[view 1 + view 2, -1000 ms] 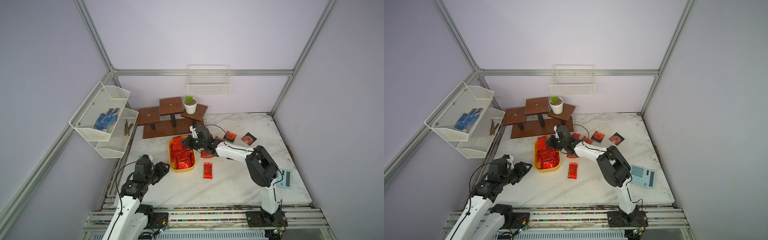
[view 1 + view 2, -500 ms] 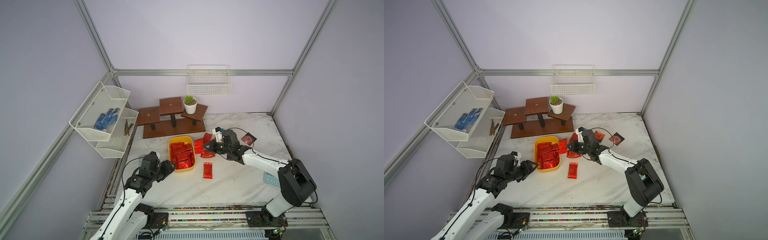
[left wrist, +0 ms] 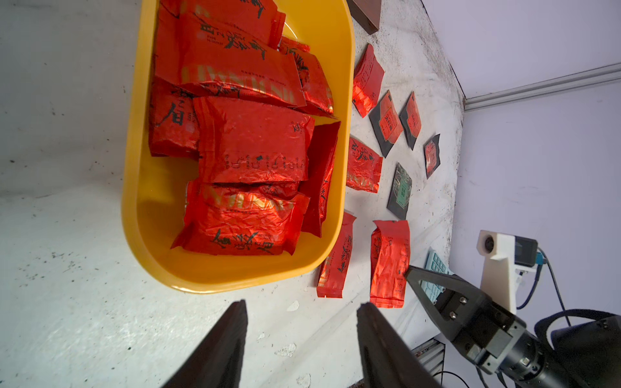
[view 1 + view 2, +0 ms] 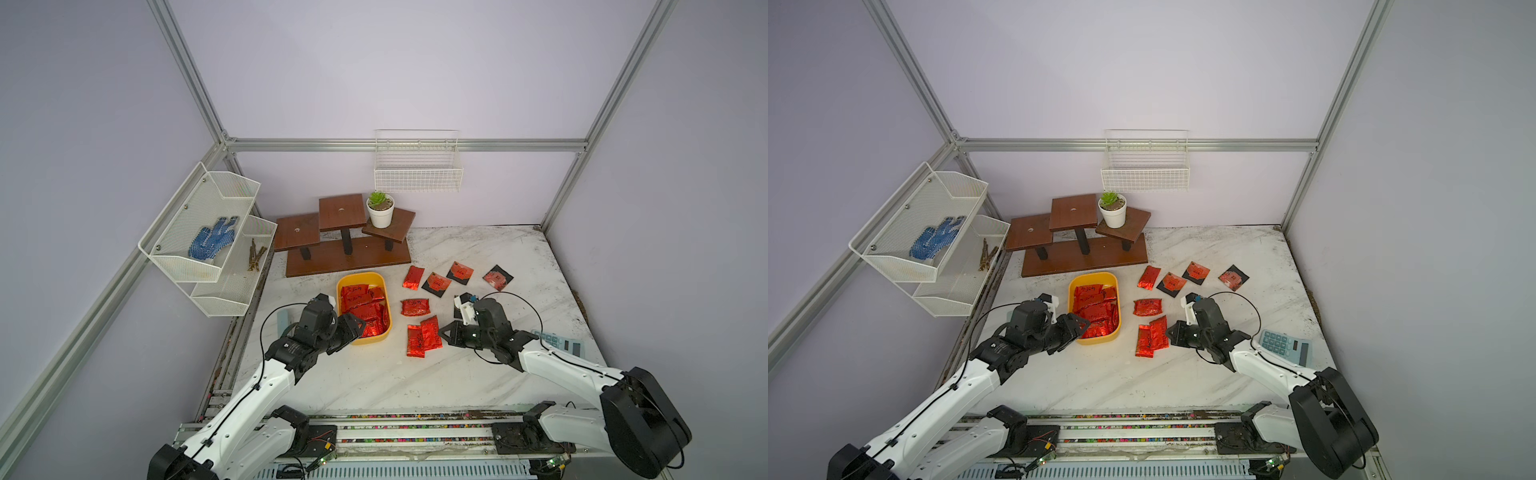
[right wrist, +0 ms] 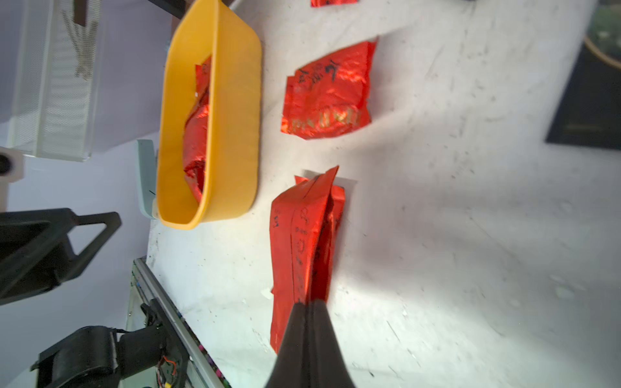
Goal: Take the tea bags out of the storage box
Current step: Place the tea bag at the center of the board.
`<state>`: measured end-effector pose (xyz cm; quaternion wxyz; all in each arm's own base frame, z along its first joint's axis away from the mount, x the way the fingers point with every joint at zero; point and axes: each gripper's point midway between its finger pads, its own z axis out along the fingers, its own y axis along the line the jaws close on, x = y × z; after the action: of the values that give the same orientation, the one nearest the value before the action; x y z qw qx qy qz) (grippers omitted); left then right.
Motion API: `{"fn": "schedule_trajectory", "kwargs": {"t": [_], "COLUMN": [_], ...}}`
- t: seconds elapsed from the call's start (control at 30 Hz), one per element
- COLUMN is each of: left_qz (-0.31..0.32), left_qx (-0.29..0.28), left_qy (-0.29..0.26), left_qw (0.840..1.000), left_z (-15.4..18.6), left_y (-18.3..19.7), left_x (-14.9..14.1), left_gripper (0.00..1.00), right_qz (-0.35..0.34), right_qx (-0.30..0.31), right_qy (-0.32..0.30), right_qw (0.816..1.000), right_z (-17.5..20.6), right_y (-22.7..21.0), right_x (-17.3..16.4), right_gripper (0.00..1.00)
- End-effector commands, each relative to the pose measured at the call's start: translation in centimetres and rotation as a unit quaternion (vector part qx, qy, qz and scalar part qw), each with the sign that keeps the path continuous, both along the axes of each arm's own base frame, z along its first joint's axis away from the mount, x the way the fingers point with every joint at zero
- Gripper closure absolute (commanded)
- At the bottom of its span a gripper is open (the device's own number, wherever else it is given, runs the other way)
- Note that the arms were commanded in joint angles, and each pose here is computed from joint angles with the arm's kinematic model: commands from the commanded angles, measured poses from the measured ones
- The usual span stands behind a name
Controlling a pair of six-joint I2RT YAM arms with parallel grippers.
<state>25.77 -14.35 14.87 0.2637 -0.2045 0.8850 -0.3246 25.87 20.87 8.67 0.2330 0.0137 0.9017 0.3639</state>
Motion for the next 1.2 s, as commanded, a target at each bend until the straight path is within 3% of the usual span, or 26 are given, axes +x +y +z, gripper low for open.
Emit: {"fn": "schedule_trajectory", "kwargs": {"t": [0.0,0.47,0.63,0.7,0.93,1.17], "left_qz": [0.005,0.005,0.005,0.004,-0.012,-0.057], "left_qx": [-0.010,0.016,0.057,0.077,0.130,0.146], "left_qy": [-0.034,-0.031,-0.029,-0.026,-0.016,0.005], "left_qw": [0.999,0.999,0.998,0.997,0.991,0.988], "left_z": [2.2,2.0,2.2,2.4,2.9,2.3], "left_y": [-0.3,-0.1,0.7,1.1,1.8,0.4], "left_x": [1.2,1.8,2.4,2.6,3.9,5.2], "left_gripper": [0.43,0.43,0.42,0.42,0.42,0.50], "right_qz": [-0.017,-0.055,-0.066,-0.071,-0.103,-0.107], "right_qx": [-0.029,-0.043,-0.055,-0.066,-0.121,-0.132], "right_qy": [0.008,0.048,0.047,0.040,0.008,-0.055], "right_qw": [0.999,0.996,0.995,0.994,0.987,0.984], "right_z": [-1.8,-5.6,-5.8,-5.5,-3.5,1.3], "right_y": [-1.5,-2.5,-3.1,-3.6,-5.9,-6.4], "right_x": [-0.7,-0.3,-0.2,-0.1,0.5,1.9], "right_gripper": [1.00,1.00,0.99,0.93,0.56,0.51]}}
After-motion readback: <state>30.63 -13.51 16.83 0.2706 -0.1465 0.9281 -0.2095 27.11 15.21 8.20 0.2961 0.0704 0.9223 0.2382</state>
